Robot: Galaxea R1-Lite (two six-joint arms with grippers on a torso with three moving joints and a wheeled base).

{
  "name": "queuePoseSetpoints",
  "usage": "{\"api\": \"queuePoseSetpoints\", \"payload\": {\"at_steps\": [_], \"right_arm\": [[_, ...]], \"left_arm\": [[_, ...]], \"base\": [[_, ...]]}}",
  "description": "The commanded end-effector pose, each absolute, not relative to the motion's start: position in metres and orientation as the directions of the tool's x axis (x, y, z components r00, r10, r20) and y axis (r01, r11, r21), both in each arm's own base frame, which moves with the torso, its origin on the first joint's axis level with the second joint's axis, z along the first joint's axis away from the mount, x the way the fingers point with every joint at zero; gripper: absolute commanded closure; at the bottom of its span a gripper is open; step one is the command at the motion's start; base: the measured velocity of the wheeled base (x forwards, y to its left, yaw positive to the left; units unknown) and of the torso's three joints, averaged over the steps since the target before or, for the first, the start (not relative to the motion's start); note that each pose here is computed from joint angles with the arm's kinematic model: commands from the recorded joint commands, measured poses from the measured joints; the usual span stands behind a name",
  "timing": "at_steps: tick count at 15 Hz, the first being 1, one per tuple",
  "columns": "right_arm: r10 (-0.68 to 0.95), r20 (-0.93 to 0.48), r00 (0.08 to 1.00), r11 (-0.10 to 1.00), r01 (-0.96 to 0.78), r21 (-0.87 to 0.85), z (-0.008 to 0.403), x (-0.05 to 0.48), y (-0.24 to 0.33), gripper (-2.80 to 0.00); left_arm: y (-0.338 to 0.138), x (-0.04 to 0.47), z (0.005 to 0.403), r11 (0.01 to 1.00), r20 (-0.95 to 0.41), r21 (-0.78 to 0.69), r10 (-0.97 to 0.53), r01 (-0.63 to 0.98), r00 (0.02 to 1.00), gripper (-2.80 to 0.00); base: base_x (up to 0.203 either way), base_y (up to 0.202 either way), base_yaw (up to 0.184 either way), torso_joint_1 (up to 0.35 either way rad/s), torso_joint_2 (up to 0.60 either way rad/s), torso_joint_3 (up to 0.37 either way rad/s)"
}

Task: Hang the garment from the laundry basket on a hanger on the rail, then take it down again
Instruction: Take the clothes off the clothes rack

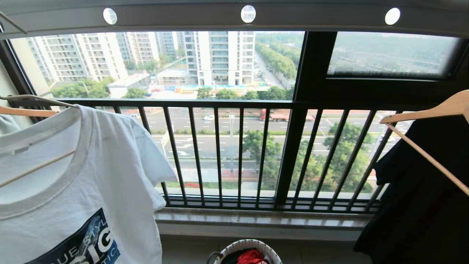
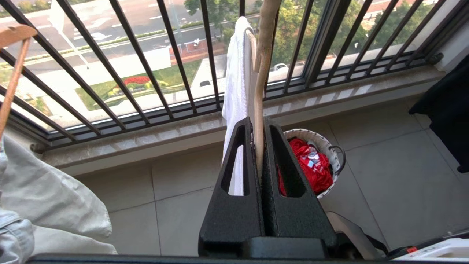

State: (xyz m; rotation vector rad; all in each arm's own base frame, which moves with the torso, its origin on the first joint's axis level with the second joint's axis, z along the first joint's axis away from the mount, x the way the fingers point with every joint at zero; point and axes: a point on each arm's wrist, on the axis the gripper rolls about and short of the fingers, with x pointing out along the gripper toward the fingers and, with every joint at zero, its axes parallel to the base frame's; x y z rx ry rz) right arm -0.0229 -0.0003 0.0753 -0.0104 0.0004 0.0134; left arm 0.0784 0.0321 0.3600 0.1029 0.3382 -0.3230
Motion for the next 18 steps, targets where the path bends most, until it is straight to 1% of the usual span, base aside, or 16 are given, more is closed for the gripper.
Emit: {"api": "queuePoseSetpoints", "payload": {"at_steps": [1,4,6,7,9,12,18], "right_arm": [[0.014,0.0,1.0,1.0,-0.014,-0.011,0.075,-0.023,0.0,0.0],[0.014,0.0,1.0,1.0,-0.014,-0.011,0.075,-0.023,0.0,0.0],[0.014,-0.001,1.0,1.0,-0.014,-0.011,0.075,-0.023,0.0,0.0],[0.014,0.0,1.0,1.0,-0.014,-0.011,0.075,-0.023,0.0,0.0],[0.014,0.0,1.0,1.0,-0.014,-0.011,0.075,-0.023,0.0,0.0],[0.014,0.0,1.0,1.0,-0.014,-0.011,0.075,-0.023,0.0,0.0],[0.014,0.0,1.0,1.0,-0.014,-0.012,0.075,-0.023,0.0,0.0]], "left_arm": [[0.024,0.076,0.344,0.917,-0.368,0.009,-0.368,0.399,0.854,0.0],[0.019,0.087,0.32,0.865,-0.414,-0.064,-0.476,0.497,0.776,0.0],[0.017,0.104,0.293,0.82,-0.448,-0.12,-0.548,0.56,0.706,0.0],[0.015,0.114,0.281,0.798,-0.449,-0.126,-0.575,0.589,0.683,0.0],[0.006,0.138,0.264,0.74,-0.413,-0.117,-0.643,0.663,0.645,0.0],[-0.013,0.177,0.25,0.678,-0.356,-0.214,-0.725,0.704,0.59,0.0],[-0.048,0.253,0.207,0.612,-0.309,-0.282,-0.787,0.738,0.534,0.0]], "base": [[0.0,0.0,0.0,0.0,0.0,0.0],[0.0,0.0,0.0,0.0,0.0,0.0],[0.0,0.0,0.0,0.0,0.0,0.0],[0.0,0.0,0.0,0.0,0.0,0.0],[0.0,0.0,0.0,0.0,0.0,0.0],[0.0,0.0,0.0,0.0,0.0,0.0],[0.0,0.0,0.0,0.0,0.0,0.0]]}}
